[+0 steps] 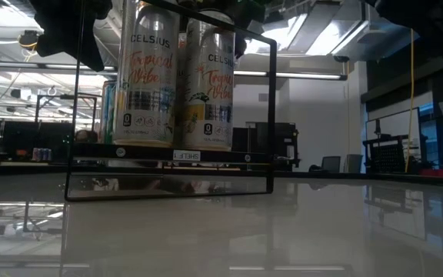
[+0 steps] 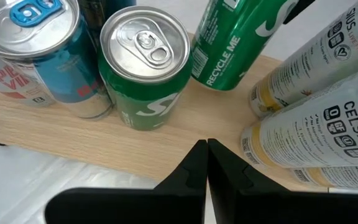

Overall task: Place canned beverage on shelf
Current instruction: Put the green soda can on the shelf aligned with the other green soda can

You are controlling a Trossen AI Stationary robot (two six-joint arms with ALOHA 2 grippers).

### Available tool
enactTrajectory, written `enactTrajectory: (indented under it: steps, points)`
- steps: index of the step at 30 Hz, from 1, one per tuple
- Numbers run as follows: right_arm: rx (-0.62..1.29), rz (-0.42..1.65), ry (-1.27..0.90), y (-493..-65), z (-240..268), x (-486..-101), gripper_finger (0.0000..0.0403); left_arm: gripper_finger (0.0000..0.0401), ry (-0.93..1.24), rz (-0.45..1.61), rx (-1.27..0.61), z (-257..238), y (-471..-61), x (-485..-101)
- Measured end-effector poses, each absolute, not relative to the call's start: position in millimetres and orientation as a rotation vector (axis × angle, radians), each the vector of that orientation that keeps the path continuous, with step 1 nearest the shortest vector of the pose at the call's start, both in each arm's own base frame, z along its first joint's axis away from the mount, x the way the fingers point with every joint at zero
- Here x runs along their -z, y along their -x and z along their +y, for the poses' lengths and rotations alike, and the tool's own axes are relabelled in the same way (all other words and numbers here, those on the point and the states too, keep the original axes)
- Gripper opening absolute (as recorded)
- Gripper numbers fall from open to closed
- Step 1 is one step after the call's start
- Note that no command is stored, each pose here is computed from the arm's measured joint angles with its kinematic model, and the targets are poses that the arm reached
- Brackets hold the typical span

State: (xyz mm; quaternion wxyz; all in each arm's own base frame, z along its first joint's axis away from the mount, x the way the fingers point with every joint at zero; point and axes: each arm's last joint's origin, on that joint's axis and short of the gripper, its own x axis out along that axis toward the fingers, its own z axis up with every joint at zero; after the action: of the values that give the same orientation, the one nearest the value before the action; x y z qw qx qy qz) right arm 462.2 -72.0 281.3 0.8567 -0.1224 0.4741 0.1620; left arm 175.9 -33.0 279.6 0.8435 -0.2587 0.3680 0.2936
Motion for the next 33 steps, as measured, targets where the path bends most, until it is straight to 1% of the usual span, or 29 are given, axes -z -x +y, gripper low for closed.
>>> enactTrajectory:
  steps: [21,28,33]
  points:
    - [-0.350,1.085,0.241,-461,-72,-268,0.0307,0.0000,0.545,0.778,-0.619,-33,-176,-280]
    - [-0.349,1.085,0.241,-461,-72,-268,0.0331,0.0000,0.544,0.779,-0.619,-33,-176,-280]
    - [-0.348,1.084,0.242,-461,-72,-267,0.0338,0.0000,0.544,0.779,-0.619,-33,-176,-280]
